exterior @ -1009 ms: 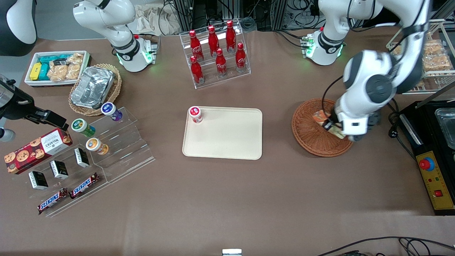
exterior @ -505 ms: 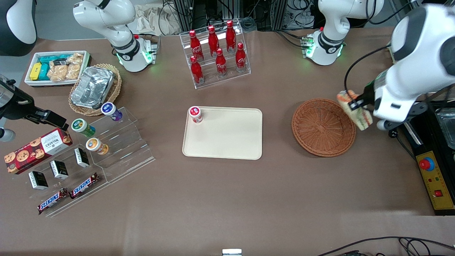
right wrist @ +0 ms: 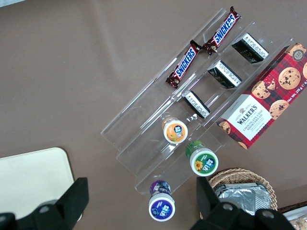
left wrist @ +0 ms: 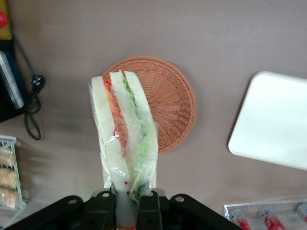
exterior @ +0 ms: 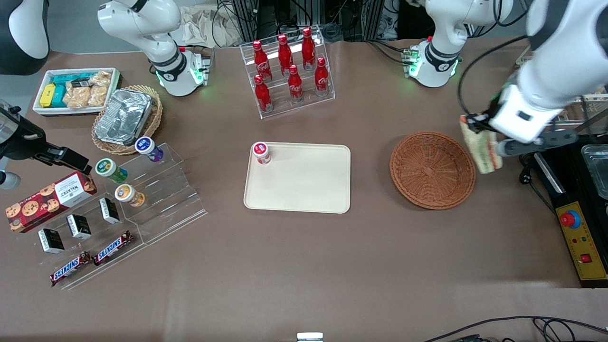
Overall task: Place sandwich from basket to tray
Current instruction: 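Carry the sandwich over the cream tray and lower it down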
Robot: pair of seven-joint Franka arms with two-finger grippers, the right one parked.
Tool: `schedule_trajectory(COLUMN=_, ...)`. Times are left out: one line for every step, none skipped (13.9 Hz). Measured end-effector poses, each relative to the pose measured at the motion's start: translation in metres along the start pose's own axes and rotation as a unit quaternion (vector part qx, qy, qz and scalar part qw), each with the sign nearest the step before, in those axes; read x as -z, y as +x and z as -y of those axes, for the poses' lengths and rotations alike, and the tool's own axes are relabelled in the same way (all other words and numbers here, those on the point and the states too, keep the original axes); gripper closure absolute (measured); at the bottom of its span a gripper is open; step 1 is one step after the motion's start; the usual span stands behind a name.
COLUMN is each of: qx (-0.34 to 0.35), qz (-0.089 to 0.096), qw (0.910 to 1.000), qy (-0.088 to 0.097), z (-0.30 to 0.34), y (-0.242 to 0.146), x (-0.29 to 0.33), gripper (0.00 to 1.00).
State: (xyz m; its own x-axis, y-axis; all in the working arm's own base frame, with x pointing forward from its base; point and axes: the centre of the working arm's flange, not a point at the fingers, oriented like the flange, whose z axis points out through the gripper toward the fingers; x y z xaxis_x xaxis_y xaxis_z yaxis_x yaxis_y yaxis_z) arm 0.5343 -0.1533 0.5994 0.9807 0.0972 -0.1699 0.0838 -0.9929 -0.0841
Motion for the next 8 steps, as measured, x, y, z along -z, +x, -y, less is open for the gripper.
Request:
schedule_trajectory(qx=-0.026, qz=-0.003, qw=0.9997, qy=0.002, z=-0.02, y=-0.003, x=-0.004, gripper=0.84)
schedule_trajectory(qx=-0.05, qz=-0.004, qw=0.9987, qy=0.003, z=-0.041, y=-0.005, x=-0.009, gripper=0.84)
schedule_trajectory(qx=-0.074, qz=0.001, qw=0.9973, qy=0.005, z=-0.065, y=-0.007, x=-0.019, gripper=0.84)
schedule_trajectory(qx=-0.096, qz=0.007, qw=0.9953, qy=0.008, z=-0.091, y=-0.01, x=-0.032, gripper=0.84)
schedule_trajectory(qx=-0.119, qz=0.009, qw=0.9928, qy=0.008, z=-0.119, y=-0.011, x=-0.047, gripper=0.85)
schedule_trajectory(qx=-0.142, qz=0.008, qw=0.9898, qy=0.006, z=-0.147, y=-0.011, x=-0.064, gripper=0.85)
schedule_trajectory(qx=-0.158, qz=0.007, qw=0.9875, qy=0.001, z=-0.174, y=-0.01, x=-0.083, gripper=0.85)
schedule_trajectory(qx=-0.164, qz=0.004, qw=0.9864, qy=-0.008, z=-0.199, y=-0.008, x=-0.103, gripper=0.85)
